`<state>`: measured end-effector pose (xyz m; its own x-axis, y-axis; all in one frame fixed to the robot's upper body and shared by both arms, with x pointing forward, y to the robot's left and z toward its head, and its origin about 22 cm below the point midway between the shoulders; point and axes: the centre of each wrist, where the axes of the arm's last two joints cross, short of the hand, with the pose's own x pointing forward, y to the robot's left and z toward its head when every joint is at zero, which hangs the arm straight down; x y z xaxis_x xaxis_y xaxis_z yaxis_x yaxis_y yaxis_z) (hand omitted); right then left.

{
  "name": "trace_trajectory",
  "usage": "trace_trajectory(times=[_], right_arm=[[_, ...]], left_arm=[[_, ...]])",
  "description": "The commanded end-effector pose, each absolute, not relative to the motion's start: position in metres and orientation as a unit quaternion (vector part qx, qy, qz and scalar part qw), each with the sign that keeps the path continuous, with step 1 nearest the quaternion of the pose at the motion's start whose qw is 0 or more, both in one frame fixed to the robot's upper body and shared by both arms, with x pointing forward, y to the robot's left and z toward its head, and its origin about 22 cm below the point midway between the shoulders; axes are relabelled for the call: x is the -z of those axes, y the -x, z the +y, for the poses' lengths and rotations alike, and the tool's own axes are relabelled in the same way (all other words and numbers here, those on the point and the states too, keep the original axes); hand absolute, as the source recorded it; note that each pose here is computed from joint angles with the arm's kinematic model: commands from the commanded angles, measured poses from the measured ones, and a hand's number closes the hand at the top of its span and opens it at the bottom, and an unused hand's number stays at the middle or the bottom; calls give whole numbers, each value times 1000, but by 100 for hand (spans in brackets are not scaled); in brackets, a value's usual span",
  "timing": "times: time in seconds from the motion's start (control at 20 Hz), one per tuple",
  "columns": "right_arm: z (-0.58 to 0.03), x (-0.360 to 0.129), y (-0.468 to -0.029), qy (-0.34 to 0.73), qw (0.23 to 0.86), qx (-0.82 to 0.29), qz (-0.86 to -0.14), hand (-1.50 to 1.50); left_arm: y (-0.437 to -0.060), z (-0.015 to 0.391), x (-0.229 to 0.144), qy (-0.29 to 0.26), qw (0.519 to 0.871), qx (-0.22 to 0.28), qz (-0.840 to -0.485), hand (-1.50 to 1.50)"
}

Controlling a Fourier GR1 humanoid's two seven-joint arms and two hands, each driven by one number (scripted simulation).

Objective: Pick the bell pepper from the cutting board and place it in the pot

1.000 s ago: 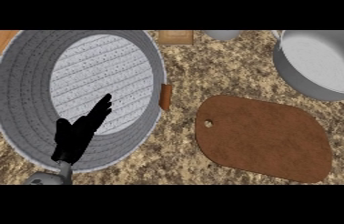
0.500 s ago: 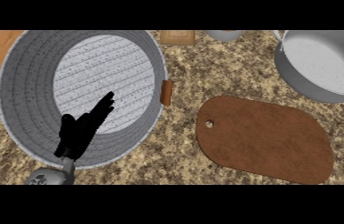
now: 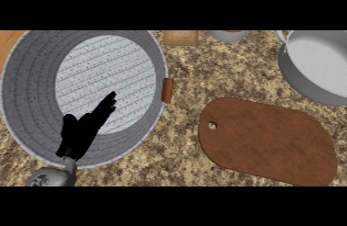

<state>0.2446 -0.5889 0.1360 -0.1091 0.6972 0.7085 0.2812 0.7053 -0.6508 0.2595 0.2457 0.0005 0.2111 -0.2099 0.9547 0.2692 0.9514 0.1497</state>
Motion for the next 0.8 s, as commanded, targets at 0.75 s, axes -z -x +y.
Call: trace_trajectory(times=[0.75], right_arm=[[-491, -155, -367, 430, 567, -379, -592, 150]], left_arm=[[-262, 226, 9, 50, 778, 157, -606, 0]])
